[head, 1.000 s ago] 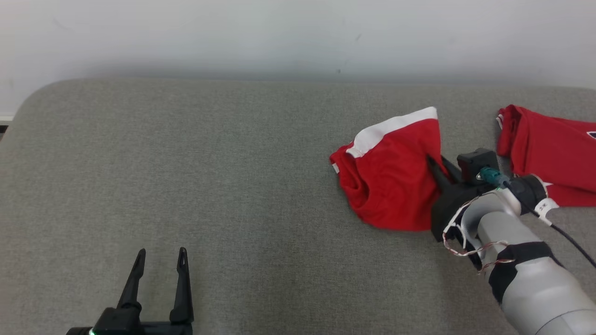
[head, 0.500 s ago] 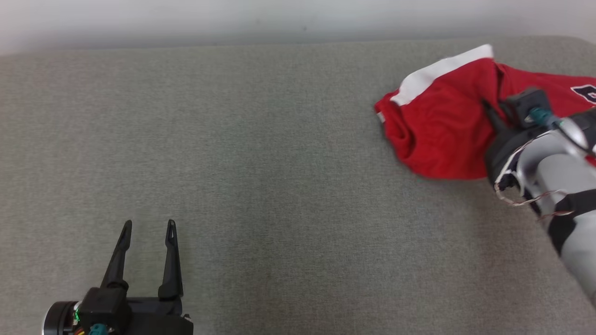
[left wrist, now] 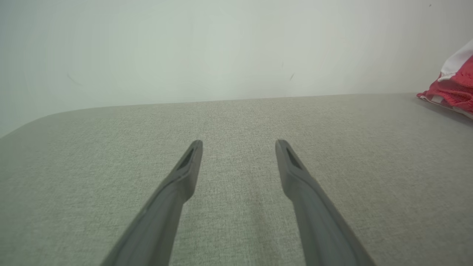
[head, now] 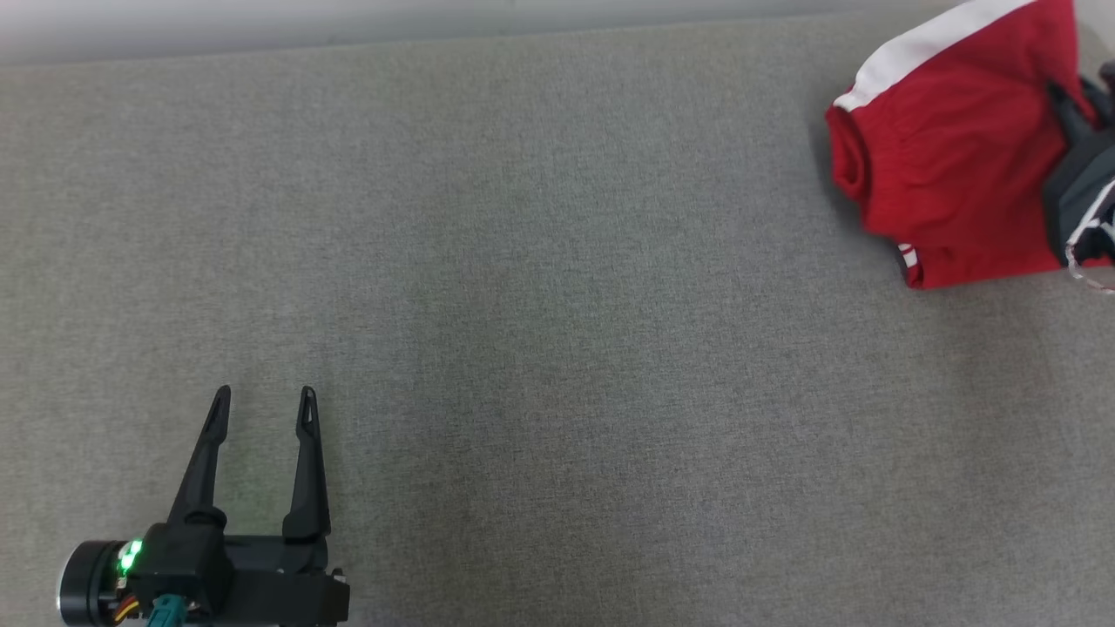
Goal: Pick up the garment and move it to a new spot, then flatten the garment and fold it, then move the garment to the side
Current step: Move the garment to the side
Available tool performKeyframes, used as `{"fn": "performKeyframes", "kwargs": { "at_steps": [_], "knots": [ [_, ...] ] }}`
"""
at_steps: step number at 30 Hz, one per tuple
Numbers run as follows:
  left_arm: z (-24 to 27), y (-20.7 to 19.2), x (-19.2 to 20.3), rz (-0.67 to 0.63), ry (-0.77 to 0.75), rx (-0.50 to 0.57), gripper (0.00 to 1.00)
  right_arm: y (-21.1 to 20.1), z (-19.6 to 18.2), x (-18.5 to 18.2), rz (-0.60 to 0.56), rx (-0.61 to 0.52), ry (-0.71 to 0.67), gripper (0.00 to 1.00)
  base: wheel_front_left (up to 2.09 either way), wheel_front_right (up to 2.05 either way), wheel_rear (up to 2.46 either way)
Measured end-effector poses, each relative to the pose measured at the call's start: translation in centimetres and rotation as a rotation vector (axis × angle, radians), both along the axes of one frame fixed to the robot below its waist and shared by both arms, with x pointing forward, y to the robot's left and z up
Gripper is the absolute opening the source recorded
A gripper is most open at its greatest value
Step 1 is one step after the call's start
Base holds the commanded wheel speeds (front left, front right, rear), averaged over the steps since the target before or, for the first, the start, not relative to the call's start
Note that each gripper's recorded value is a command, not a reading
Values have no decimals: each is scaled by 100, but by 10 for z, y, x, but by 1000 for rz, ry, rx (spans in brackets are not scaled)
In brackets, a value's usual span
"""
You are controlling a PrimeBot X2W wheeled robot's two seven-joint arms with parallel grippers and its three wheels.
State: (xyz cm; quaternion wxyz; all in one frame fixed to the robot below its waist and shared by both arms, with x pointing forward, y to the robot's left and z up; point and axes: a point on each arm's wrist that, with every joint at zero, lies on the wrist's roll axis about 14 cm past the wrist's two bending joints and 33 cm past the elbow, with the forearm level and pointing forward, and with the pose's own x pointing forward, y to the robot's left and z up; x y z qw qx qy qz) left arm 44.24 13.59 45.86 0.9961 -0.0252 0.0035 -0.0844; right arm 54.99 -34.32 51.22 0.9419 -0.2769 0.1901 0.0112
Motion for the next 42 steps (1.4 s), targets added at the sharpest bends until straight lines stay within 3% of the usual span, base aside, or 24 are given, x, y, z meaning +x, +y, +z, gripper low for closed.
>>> {"fn": "performKeyframes", "kwargs": {
  "at_steps": [20,21,23,24,31,36,42],
  "knots": [
    [-12,0,16,-4,9,12,100,-59,-25,-5,-144,-89,119,0,0,0,0],
    [-12,1,15,-1,7,13,100,-60,-25,-6,-150,-91,122,8,0,0,0],
    [-10,3,15,2,4,14,100,-63,-25,-8,-162,-95,126,50,0,0,0],
    [-9,3,15,3,2,14,100,-65,-22,-7,-167,-96,120,100,0,0,0],
    [-1,7,10,20,-12,13,100,-65,9,-3,-168,-68,6,100,0,0,0],
    [7,12,-3,39,-16,1,100,-41,32,0,-135,58,-145,100,0,0,0],
    [11,21,-24,67,-8,3,100,7,32,-5,-72,213,-217,100,0,0,0]
  ]
}}
